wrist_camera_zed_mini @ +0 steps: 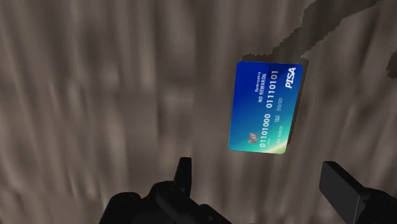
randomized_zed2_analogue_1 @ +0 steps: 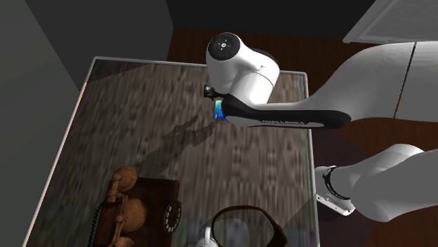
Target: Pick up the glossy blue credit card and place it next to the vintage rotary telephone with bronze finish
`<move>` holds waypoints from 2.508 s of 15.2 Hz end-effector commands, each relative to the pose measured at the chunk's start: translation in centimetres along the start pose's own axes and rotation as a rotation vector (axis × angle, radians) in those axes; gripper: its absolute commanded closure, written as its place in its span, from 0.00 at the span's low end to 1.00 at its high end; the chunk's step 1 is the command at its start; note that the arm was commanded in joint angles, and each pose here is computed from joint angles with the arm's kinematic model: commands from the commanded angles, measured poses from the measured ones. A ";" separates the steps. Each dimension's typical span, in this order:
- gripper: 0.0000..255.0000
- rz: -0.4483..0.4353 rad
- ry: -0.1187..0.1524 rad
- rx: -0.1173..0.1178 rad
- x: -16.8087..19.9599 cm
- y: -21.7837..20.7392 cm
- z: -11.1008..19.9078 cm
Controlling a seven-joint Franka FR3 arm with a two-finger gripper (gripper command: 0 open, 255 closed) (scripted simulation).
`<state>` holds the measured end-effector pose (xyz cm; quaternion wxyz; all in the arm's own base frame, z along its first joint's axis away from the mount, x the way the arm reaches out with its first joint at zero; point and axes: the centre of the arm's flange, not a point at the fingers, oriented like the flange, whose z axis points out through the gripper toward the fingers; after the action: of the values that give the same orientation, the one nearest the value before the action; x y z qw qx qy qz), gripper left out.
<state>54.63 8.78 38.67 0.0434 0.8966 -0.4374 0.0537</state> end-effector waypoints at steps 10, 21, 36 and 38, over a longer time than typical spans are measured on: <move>0.00 0.054 0.009 -0.005 1.2 -1.3 5.2; 1.00 0.054 0.009 -0.005 1.2 -1.3 5.2; 1.00 0.054 0.009 -0.005 1.9 -1.2 0.0; 1.00 0.054 0.009 -0.005 2.0 -1.1 -1.0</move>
<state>56.69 8.09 39.40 0.0460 0.8841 -0.4614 0.0581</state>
